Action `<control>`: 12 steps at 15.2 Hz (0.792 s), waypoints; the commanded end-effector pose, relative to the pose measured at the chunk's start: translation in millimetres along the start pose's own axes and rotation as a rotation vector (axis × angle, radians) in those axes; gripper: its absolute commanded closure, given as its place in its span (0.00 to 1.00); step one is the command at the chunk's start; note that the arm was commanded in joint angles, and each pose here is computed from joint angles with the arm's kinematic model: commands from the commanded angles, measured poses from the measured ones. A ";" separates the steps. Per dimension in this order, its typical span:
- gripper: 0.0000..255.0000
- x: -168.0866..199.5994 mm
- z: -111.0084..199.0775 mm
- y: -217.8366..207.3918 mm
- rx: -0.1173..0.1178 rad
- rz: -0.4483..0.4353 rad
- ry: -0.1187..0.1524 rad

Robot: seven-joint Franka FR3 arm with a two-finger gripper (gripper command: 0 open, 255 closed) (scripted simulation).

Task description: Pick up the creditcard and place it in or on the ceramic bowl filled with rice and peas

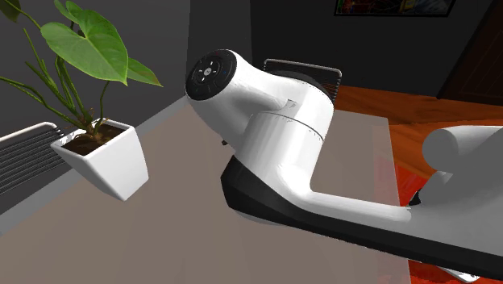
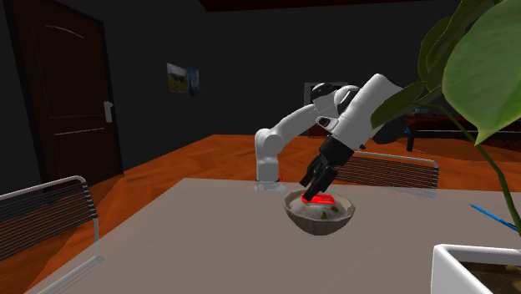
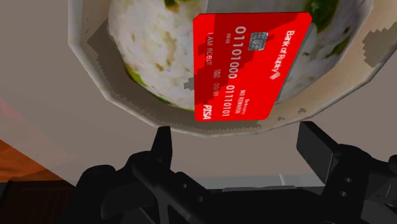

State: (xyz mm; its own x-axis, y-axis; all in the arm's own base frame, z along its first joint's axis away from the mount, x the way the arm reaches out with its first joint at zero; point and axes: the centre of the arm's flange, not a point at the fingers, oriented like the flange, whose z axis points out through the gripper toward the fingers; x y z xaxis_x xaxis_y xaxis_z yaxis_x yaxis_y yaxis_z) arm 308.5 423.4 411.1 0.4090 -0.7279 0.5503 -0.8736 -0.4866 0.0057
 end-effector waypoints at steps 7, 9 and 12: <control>0.00 0.0 -50.0 0.0 0.000 0.000 0.000; 0.00 0.0 -50.0 0.0 0.000 0.000 0.000; 0.00 0.0 -50.0 0.0 0.000 0.000 0.000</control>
State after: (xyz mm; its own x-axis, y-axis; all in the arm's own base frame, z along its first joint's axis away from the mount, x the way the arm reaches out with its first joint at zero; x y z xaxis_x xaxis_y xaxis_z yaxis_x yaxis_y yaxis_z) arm 295.4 447.5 452.7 0.4090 -0.7280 0.5502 -0.8736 -0.4866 0.0056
